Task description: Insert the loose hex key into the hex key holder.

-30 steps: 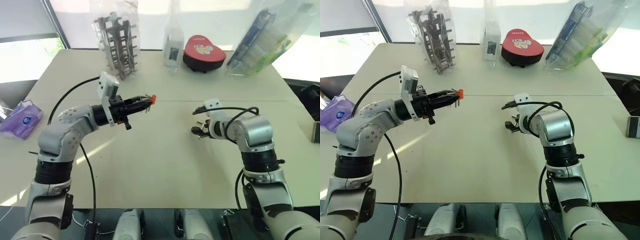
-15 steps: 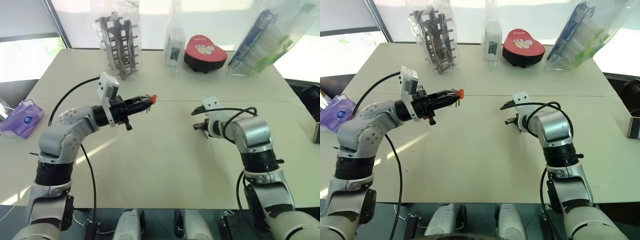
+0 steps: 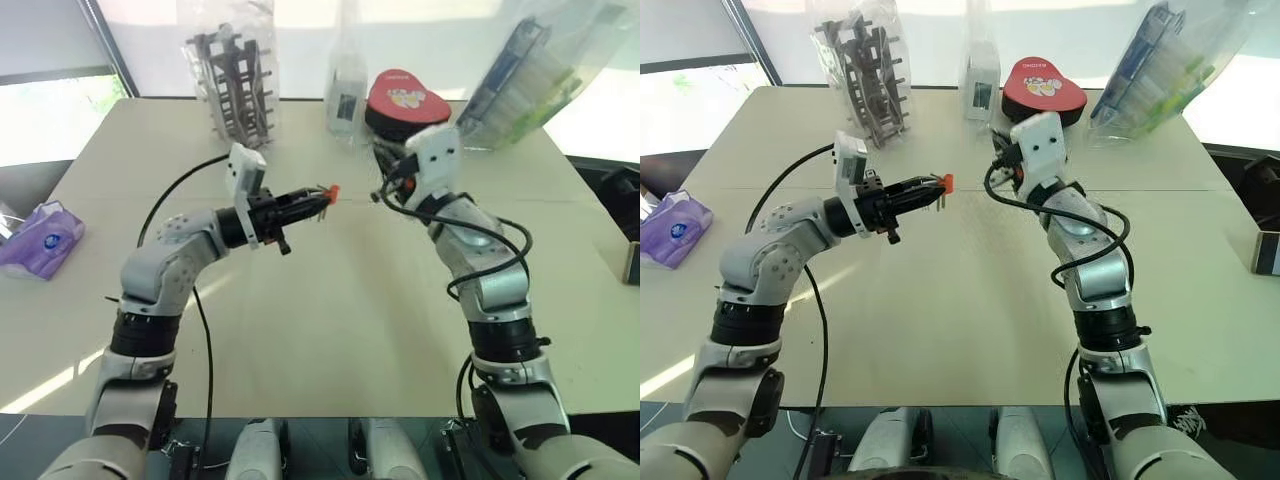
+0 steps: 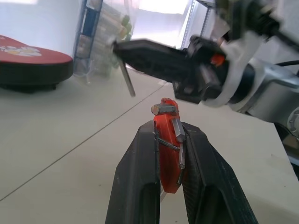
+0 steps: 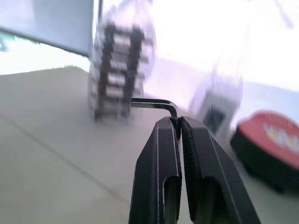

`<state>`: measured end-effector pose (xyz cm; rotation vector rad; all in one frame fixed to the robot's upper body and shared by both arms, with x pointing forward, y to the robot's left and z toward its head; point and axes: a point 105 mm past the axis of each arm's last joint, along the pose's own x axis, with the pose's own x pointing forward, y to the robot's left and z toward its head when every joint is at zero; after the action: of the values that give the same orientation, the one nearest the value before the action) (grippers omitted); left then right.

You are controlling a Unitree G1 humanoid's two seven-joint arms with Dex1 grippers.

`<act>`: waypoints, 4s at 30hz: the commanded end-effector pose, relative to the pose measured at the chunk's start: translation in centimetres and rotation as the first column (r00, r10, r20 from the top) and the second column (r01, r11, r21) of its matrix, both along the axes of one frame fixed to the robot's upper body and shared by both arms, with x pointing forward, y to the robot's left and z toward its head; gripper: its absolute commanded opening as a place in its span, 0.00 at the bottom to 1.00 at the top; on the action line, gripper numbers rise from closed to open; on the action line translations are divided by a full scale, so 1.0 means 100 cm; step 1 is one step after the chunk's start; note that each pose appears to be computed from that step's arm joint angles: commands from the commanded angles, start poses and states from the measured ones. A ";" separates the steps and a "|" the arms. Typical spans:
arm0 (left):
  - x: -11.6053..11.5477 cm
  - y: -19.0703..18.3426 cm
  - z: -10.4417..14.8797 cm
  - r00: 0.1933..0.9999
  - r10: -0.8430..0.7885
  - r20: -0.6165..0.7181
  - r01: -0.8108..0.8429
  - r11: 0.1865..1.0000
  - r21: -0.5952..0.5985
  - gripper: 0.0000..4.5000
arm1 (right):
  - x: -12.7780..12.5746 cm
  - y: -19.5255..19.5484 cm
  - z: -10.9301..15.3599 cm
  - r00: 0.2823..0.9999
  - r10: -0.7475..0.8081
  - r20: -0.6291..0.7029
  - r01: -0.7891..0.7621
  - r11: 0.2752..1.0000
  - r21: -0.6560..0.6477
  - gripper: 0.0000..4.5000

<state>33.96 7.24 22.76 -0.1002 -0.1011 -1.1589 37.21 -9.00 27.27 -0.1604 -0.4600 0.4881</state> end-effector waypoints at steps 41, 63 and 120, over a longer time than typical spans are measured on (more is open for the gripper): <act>0.006 -0.001 0.026 0.998 0.012 0.058 -0.008 0.998 -0.063 0.03 | -0.038 0.029 0.013 0.918 0.390 0.074 -0.395 0.877 0.275 0.01; 0.002 -0.004 0.033 0.999 -0.008 0.047 0.013 0.995 -0.102 0.03 | -0.032 0.026 0.007 0.934 0.353 0.060 -0.355 0.893 0.276 0.01; 0.000 -0.012 0.031 0.999 -0.045 -0.022 0.041 0.984 -0.176 0.03 | -0.055 -0.032 -0.056 0.918 0.314 -0.241 -0.256 0.935 0.244 0.99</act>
<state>34.46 6.01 24.38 -0.2582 -0.1216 -1.1674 32.84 -11.43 19.43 0.1800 -0.1795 0.7112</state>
